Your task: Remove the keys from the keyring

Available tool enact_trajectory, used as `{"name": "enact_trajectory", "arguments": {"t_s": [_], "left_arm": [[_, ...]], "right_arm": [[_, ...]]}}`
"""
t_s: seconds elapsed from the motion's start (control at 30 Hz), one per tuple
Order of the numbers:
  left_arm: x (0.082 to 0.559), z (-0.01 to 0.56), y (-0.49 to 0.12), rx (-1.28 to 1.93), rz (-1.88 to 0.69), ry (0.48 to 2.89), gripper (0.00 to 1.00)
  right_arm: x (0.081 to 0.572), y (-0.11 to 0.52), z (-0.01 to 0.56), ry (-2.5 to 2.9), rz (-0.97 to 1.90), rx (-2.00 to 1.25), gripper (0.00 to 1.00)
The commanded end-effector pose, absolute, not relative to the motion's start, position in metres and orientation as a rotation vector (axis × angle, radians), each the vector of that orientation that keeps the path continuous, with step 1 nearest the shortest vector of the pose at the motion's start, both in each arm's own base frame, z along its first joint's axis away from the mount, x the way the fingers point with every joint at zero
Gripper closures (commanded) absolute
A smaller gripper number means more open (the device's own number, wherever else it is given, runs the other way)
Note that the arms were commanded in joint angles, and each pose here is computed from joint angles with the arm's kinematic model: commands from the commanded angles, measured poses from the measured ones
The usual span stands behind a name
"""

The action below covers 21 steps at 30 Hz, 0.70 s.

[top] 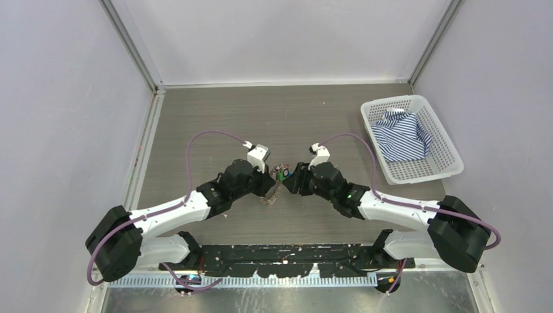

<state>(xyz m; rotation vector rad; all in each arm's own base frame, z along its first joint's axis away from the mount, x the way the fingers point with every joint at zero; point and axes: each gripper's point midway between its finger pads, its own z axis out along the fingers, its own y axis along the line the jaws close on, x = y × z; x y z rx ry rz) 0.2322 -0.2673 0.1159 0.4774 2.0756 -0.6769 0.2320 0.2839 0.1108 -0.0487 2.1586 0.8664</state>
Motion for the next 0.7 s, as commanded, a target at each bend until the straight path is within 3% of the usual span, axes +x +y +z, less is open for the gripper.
{"name": "enact_trajectory", "arguments": {"t_s": [0.0,0.23,0.37,0.67], "left_arm": [[0.229,0.112,-0.266,0.516,-0.66,2.116,0.99],[0.228,0.117,-0.271,0.53,-0.686,2.108,0.99],[0.227,0.122,-0.271,0.526,-0.698,2.097,0.99],[0.227,0.126,-0.273,0.512,-0.711,2.099,1.0]], "right_arm": [[0.241,0.309,0.155,1.921,0.938,-0.097,0.5],[0.255,0.321,0.136,1.902,0.917,-0.081,0.51],[0.264,0.324,0.122,1.902,0.872,-0.079,0.57],[0.27,0.328,0.12,1.856,0.818,-0.055,0.55]]}}
